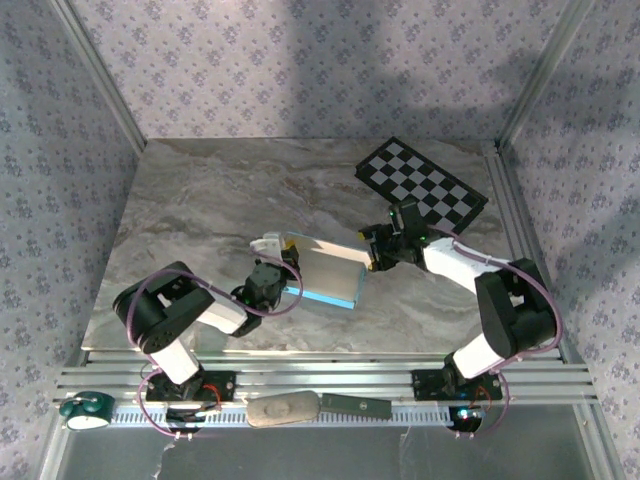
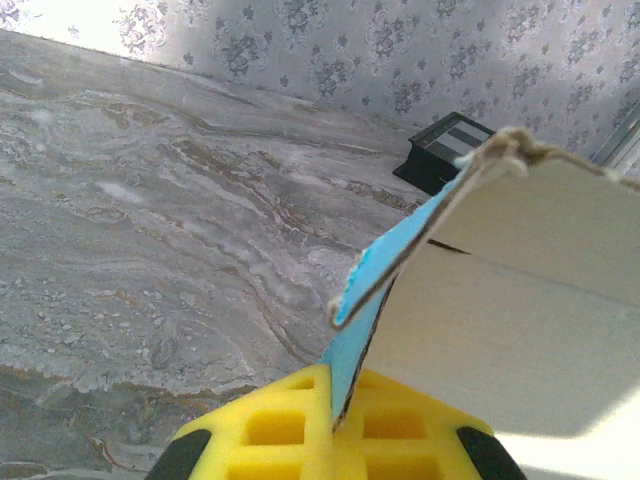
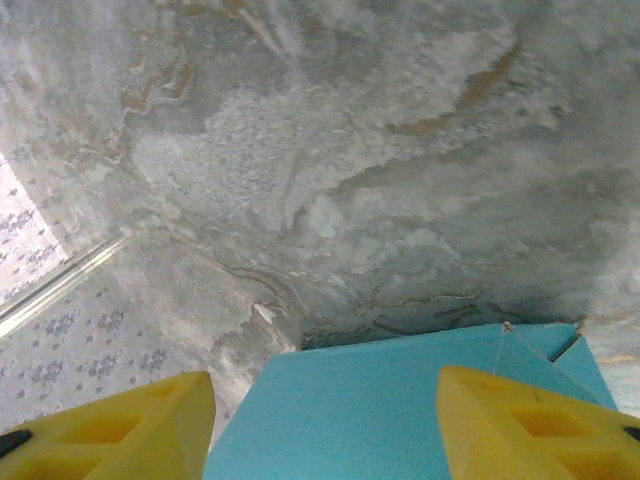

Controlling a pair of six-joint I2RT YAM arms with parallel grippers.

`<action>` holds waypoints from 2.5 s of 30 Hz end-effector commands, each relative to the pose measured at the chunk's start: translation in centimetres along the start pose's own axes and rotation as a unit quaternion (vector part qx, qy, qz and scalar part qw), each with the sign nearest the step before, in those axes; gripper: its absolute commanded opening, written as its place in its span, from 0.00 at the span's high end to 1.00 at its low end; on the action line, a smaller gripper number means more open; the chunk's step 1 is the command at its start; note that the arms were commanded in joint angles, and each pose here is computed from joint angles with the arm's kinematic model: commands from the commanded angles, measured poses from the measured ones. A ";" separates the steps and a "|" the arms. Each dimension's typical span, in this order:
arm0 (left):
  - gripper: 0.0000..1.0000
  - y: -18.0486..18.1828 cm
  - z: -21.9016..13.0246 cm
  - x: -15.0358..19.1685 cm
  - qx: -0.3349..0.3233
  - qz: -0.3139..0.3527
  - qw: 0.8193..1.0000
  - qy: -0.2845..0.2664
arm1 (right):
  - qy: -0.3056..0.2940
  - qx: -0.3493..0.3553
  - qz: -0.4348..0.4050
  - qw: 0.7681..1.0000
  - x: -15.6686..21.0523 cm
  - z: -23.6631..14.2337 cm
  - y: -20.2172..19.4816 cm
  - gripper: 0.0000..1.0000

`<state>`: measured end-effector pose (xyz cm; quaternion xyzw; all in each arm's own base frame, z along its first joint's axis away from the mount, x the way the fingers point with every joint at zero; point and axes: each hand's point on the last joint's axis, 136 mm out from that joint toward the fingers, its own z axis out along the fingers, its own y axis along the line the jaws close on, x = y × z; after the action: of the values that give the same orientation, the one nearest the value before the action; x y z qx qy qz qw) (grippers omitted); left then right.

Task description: Fold the paper box

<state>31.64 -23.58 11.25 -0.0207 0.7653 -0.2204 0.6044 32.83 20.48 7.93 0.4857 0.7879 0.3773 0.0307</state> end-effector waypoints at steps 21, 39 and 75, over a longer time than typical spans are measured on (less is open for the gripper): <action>1.00 1.9 3.0 -5.0 -0.057 -0.063 0.995 -0.060 | 0.023 -0.060 0.058 0.996 -1.4 0.4 8.9 0.39; 1.00 2.9 2.9 -3.9 -0.068 -0.065 0.994 -0.056 | 0.023 -0.079 0.035 0.996 -2.8 -2.2 7.5 0.38; 1.00 2.9 2.8 -3.8 -0.075 -0.061 0.994 -0.045 | -0.020 -0.014 -0.114 0.993 -4.7 -1.1 5.7 0.96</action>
<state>35.93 -20.74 12.35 -0.1151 0.7557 -0.1914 0.6156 38.67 19.61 9.76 0.4036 0.8205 0.4007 0.0583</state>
